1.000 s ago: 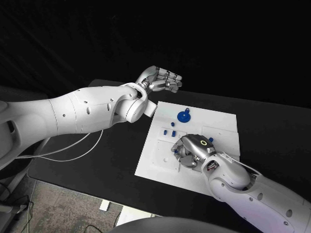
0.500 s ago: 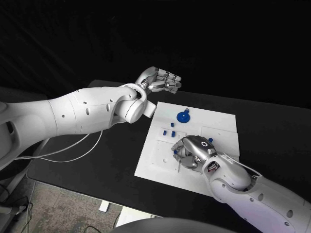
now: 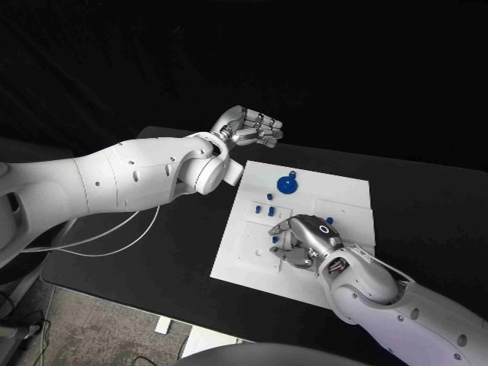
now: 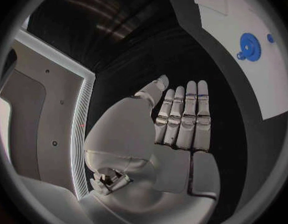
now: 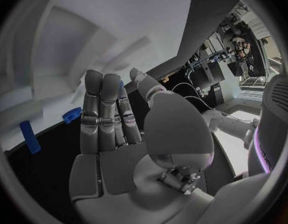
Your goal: Assemble the parts on the task board
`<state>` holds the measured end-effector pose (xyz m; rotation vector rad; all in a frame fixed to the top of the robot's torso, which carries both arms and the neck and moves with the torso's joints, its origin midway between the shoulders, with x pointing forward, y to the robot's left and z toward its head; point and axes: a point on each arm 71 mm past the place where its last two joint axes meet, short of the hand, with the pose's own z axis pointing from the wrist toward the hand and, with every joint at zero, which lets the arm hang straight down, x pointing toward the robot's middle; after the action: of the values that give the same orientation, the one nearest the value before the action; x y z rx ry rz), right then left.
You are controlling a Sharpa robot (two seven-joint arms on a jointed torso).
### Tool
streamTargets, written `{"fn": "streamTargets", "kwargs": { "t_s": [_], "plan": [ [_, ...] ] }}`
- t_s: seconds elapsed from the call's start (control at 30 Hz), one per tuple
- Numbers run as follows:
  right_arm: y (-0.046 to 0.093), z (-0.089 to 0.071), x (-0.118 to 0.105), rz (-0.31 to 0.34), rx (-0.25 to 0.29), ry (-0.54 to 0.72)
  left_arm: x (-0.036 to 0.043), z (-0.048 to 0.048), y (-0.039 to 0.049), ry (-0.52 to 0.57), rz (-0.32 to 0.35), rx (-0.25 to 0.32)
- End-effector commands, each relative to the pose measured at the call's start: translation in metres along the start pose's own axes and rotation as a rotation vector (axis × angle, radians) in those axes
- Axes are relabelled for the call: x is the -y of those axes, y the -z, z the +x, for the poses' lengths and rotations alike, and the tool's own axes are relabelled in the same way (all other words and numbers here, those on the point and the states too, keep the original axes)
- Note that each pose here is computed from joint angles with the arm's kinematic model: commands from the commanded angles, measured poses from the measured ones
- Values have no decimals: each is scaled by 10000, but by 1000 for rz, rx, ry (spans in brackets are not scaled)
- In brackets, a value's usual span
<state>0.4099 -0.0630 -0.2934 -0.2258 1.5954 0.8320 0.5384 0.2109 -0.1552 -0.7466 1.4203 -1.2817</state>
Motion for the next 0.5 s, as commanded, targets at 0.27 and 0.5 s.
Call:
{"fn": "streamTargets", "kwargs": {
  "t_s": [0.27, 0.5],
  "plan": [
    [-22, -400, 23, 43, 82, -114, 9, -11, 2, -1, 11, -3],
    [-27, -875, 167, 126, -4, -192, 5, -46, 5, -6, 17, 10]
  ]
}}
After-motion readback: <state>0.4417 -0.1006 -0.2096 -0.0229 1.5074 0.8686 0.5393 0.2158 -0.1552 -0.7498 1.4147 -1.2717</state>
